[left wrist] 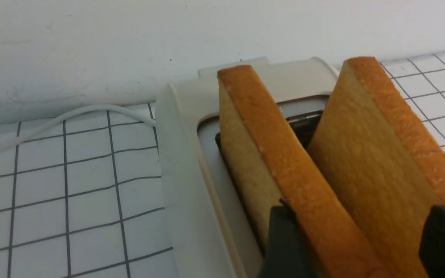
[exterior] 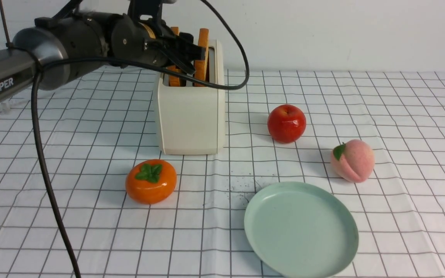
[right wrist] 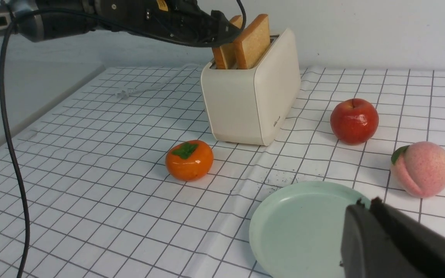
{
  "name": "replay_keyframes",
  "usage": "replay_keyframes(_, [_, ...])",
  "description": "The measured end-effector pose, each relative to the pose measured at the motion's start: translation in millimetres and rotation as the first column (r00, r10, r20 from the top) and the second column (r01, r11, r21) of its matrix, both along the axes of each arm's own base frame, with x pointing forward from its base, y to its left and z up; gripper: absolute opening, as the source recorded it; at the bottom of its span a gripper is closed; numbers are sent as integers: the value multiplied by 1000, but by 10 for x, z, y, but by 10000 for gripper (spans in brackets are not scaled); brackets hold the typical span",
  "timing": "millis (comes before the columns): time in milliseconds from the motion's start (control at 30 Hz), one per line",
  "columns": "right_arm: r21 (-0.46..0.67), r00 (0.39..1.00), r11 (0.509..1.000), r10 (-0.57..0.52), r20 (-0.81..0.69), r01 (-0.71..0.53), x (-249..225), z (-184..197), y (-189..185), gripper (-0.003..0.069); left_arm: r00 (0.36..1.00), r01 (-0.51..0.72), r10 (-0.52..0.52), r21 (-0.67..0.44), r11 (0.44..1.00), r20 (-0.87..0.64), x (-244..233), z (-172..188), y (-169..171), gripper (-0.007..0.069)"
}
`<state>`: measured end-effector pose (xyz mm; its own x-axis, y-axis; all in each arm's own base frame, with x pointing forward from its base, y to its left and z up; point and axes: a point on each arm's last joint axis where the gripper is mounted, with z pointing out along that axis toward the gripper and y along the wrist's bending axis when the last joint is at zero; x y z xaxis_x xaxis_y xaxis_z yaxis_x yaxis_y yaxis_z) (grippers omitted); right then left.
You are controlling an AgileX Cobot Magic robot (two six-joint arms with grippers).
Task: Take toasted bread from bread machine on white checkered table place on plate.
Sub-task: 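Reach for a toast slice standing in the toaster with the left gripper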
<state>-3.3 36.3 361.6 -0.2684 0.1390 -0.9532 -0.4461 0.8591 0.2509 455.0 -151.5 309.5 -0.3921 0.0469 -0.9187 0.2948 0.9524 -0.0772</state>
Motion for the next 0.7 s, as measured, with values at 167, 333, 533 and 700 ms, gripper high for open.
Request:
replay_keyframes(167, [0,1000,1000,0,-1,0,0,-1,0,21,1000,0,0,-2,1000,8,3,7,0,264])
replay_keyframes(333, [-11,1000,1000,2,7,-2,0,0,0,21,1000,0,0,-2,1000,8,3,7,0,73])
replay_keyframes(533, [-13,999,1000,3,53,-2,6,35,0,23,1000,0,0,-8,1000,26,-57,139,19,70])
replay_keyframes(700, [-13,999,1000,3,53,-2,6,36,0,23,993,3,2,-40,999,121,-271,605,89,70])
